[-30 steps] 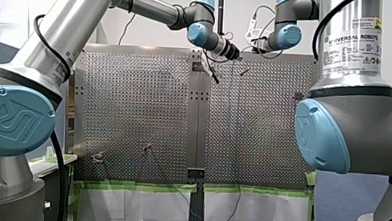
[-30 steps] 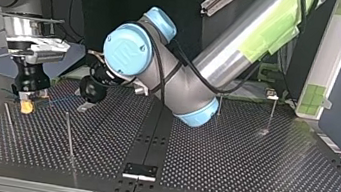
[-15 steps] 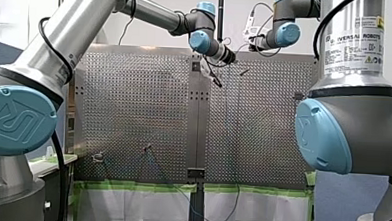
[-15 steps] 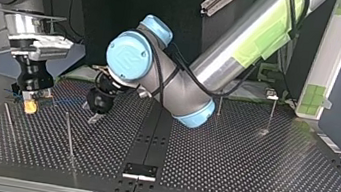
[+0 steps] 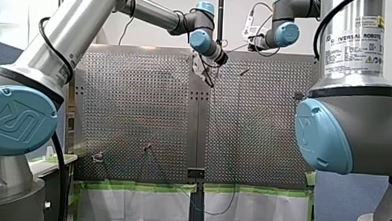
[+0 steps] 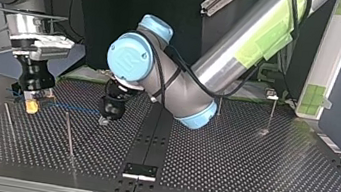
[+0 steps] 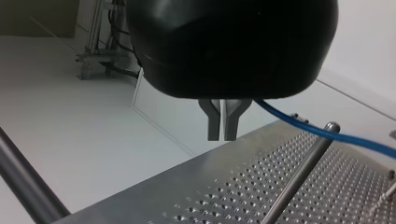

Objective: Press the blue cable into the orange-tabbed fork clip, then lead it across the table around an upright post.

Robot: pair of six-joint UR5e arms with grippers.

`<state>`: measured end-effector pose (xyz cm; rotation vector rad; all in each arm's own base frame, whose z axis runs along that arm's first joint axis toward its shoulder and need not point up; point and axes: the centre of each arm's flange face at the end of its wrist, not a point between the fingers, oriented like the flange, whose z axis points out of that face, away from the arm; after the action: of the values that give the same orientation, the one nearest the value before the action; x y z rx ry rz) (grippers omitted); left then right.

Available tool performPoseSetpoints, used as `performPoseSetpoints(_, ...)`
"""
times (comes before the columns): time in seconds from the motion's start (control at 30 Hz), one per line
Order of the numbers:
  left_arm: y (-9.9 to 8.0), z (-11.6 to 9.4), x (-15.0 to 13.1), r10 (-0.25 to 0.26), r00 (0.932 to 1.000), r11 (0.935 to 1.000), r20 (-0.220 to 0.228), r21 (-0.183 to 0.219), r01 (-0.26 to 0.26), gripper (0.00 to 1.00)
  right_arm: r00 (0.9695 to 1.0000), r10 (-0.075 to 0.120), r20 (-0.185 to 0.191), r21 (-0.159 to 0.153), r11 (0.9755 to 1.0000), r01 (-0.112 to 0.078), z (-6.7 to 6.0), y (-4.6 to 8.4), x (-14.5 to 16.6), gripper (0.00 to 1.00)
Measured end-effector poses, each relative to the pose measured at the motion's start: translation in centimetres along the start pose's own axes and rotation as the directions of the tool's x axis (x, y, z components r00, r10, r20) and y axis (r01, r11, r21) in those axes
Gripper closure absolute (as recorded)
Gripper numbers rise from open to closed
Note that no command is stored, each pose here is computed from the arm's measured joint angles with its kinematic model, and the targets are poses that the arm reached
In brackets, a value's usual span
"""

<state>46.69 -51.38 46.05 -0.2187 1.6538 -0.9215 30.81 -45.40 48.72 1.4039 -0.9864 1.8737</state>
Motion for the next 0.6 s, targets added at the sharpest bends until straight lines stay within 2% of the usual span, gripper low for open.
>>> performPoseSetpoints(0.23, -0.6, -1.0, -2.0, 0.065, 0.9959, 0.9972, 0.063, -0.041, -0.062, 1.00, 0.9999, 0.001, -0.010, -0.038, 0.9993, -0.002, 0.1, 0.6, 0.0, 1.00)
performPoseSetpoints(0.43, -1.6, -1.8, -4.4, 0.114, 0.9852, 0.9919, 0.128, -0.071, -0.106, 1.00, 0.9998, 0.004, -0.018, -0.059, 0.9982, -0.005, 0.2, 1.3, 0.1, 1.00)
performPoseSetpoints(0.6, -1.7, -1.9, -4.9, 0.159, 0.9770, 0.9848, 0.142, -0.093, -0.147, 1.00, 0.9998, 0.012, -0.015, -0.071, 0.9974, -0.013, 0.7, 2.2, -0.6, 1.00)
